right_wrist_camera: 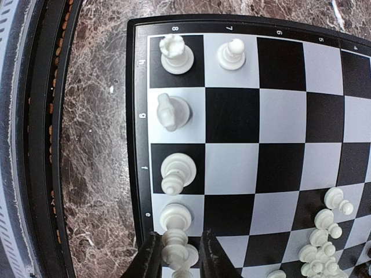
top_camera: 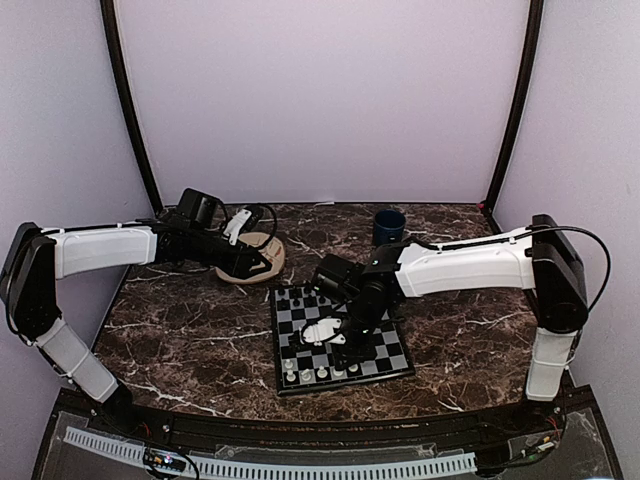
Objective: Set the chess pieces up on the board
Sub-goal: Place the queen at d1, then pick up the pawn from the chessboard.
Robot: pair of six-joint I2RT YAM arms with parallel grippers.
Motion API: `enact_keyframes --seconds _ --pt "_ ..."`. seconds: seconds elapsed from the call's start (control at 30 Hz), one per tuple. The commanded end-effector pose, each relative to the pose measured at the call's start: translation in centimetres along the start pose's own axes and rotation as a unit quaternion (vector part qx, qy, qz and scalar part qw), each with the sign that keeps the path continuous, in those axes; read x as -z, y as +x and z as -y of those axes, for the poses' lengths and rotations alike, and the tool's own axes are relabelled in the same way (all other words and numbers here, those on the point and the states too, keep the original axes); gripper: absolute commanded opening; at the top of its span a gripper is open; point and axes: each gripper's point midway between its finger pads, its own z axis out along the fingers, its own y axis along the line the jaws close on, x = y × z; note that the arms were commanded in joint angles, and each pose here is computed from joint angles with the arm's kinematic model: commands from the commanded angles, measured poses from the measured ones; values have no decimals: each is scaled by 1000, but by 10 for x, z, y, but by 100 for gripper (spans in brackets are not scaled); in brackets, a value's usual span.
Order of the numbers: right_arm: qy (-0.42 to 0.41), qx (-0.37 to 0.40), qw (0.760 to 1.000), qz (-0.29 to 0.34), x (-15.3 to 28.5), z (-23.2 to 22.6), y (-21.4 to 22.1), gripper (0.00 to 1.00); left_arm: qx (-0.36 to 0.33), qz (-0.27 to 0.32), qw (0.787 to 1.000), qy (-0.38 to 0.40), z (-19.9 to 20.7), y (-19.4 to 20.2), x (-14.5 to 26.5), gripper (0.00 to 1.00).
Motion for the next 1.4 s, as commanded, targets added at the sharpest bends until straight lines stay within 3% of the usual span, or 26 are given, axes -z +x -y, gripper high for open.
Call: enact_keyframes --seconds 0.0,0.53,0.87,1.17,1.37 --pt "5 7 1000 1 -4 -2 -4 25 -10 5 1000 -1 4 -6 8 45" --pt "25 17 999 21 26 -5 2 35 -9 3 1000 -3 2 -4 7 45" --pt "50 -62 994 71 65 36 26 34 -7 1 1000 5 4 -3 5 45" --pt "89 -182 970 137 99 89 78 31 -76 7 991 107 68 4 0 38" --pt "136 -247 941 190 129 104 123 31 -138 -83 980 114 108 27 -25 37"
